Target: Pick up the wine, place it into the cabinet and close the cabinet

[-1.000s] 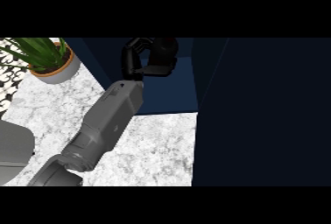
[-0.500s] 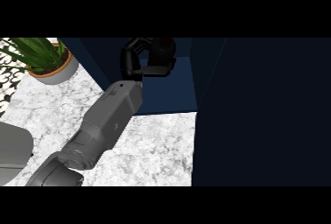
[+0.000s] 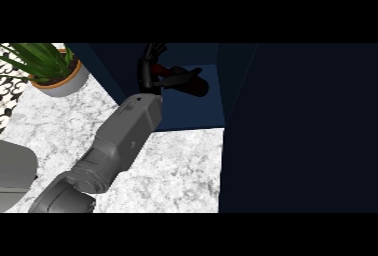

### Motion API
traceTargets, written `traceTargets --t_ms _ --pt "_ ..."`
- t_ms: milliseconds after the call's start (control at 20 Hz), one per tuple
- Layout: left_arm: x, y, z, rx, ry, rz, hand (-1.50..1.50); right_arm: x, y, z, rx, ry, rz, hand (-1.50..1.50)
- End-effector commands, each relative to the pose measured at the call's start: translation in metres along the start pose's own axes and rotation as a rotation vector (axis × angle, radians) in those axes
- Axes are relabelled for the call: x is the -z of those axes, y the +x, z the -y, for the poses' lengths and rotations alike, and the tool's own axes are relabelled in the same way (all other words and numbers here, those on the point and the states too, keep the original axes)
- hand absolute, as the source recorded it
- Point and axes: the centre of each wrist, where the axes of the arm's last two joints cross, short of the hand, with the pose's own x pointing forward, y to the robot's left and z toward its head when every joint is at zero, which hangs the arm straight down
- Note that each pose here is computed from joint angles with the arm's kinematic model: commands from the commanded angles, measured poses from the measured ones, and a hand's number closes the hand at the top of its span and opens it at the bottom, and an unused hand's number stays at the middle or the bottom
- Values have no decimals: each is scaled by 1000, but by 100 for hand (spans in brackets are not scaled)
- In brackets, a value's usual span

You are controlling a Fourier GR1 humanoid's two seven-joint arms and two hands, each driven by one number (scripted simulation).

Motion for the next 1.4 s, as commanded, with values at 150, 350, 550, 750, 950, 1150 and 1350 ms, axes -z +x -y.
traceTargets --t_ms 150,350,550,750,950,1150,1350 --pt "-3 -15 -20 99 25 -22 -150 -6 6 -8 17 27 34 -150" --pt "-5 -21 -32 134 31 -17 -150 -9 4 -7 37 34 39 -150" --pt "-2 -19 -33 82 60 14 -150 -10 9 -6 38 35 39 -150" --pt "-18 -29 -22 79 42 23 -150 -4 11 -14 40 38 33 -150" --pt "-21 -36 -32 53 19 17 -150 3 -1 0 34 26 35 -150" --pt "-32 -45 -31 11 6 38 -150 1 3 -8 34 57 36 -150" --pt "-23 -38 -34 13 -62 50 -150 -6 17 -8 30 23 20 -150"
